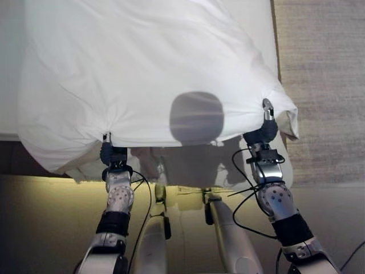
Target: Make the bed
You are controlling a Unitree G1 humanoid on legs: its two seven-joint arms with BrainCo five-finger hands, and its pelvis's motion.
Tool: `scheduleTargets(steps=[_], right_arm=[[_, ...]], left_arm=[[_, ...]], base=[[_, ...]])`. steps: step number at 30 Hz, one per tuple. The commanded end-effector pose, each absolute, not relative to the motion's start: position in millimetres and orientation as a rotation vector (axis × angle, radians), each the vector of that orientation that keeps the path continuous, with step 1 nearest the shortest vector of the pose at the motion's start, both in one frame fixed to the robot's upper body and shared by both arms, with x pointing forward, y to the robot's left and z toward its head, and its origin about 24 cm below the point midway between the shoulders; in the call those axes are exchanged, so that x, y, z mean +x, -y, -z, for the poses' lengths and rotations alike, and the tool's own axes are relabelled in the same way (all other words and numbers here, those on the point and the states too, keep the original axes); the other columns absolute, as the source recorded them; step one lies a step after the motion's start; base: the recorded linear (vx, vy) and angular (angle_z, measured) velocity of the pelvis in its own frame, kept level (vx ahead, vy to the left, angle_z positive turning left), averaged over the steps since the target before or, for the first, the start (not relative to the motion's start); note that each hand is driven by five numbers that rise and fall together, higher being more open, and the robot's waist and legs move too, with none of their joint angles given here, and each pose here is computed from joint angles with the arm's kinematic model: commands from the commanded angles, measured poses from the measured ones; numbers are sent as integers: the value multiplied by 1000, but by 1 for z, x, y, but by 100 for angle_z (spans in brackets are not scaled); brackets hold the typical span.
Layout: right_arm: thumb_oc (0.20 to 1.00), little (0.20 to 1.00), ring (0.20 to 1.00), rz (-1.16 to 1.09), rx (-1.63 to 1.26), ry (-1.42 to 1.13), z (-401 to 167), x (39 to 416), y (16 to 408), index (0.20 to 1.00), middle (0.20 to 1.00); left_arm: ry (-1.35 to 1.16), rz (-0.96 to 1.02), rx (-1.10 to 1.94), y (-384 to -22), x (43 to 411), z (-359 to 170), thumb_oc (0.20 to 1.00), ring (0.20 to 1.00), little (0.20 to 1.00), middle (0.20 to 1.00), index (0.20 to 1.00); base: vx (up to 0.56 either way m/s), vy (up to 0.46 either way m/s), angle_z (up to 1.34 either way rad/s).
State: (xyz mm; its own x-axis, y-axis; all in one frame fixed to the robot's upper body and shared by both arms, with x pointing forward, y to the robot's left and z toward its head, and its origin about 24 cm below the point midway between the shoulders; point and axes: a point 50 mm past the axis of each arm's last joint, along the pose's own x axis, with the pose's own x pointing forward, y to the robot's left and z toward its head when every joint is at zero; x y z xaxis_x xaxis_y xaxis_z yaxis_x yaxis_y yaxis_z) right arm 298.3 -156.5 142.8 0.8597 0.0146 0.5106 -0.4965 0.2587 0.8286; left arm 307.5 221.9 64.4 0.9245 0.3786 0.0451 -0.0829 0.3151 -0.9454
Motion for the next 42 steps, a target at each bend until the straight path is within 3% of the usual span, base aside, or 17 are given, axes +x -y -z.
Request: scheduleTargets(steps=[1,6,12,21,42], right_arm=[[200,200,200,-219,1213,584,-136,279,192,200,200],[200,200,200,-100,1106,466,-113,278,197,200,200],[200,200,200,-79,1119,426,-107,276,193,200,200],[200,200,200,-88,1153,318,-88,274,174,200,200],[200,200,200,-40,956,327,-91,270,196,200,200]], left_arm=[[379,-177,-1061,-226,295,-83,200,200,200,200,200],[504,-71,-1059,-220,295,-117,200,200,200,200,200],[479,70,-999,-200,298,-131,200,200,200,200,200],[474,9,-939,-212,286,-125,200,200,200,200,200],[439,34,-1021,-185,277,-119,200,200,200,200,200]], base=[[-1,120,18],[27,363,21],[52,654,0],[10,580,-51],[-33,-37,12]])
